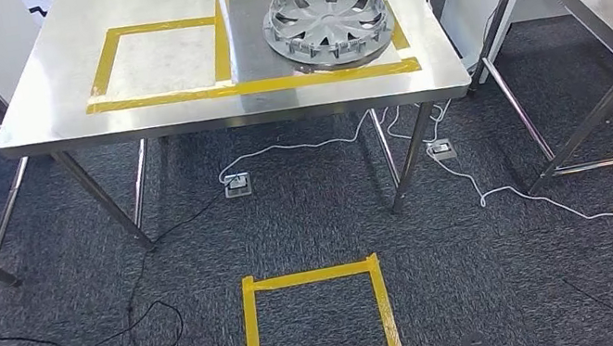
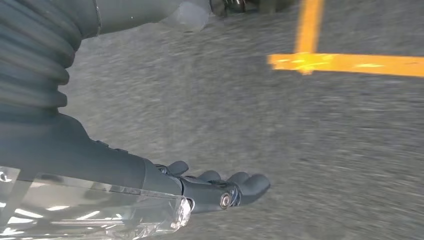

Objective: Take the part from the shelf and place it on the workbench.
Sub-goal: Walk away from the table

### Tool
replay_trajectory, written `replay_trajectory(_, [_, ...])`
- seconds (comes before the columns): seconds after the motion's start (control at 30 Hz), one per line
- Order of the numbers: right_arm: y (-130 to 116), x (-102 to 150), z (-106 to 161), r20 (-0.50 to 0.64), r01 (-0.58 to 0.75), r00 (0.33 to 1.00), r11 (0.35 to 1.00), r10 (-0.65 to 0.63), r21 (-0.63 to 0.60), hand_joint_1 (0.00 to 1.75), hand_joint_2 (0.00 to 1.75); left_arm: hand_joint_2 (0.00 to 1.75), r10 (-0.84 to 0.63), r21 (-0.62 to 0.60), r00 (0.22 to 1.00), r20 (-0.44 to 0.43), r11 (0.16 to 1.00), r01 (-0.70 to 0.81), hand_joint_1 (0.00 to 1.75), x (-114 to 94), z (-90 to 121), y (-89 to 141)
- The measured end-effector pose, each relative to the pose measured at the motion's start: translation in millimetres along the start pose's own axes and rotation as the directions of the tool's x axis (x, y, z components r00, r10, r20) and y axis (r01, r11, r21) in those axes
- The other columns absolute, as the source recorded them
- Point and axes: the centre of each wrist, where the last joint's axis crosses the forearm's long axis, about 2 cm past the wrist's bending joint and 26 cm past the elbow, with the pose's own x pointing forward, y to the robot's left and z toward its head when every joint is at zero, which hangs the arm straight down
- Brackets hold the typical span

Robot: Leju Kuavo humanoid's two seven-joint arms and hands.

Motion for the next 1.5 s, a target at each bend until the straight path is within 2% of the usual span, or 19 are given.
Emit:
replay_trajectory(0.4, [0,-13,-4,-0.102,-0.082,0.992,0.996,0.080,-0.017,0.00,1.75,0.00,-0.002,-0.010,1.000,0.005,1.000,0.002,0.00,2,1,-4])
replay_trajectory(1.0, [5,-27,-1,-0.125,-0.125,0.985,0.992,0.123,-0.011,0.00,1.75,0.00,-0.020,-0.016,1.000,0.011,1.000,0.021,0.00,2,0,-4])
replay_trajectory(1.13, [7,-26,0,-0.120,-0.126,0.985,0.992,0.124,-0.007,0.00,0.00,0.00,-0.021,-0.015,1.000,0.010,1.000,0.022,0.00,2,0,-3])
replay_trajectory(1.5, [7,-24,-1,-0.091,-0.102,0.990,0.994,0.104,0.026,0.00,0.00,0.00,-0.033,-0.031,0.999,0.008,0.999,0.033,0.00,2,1,-5])
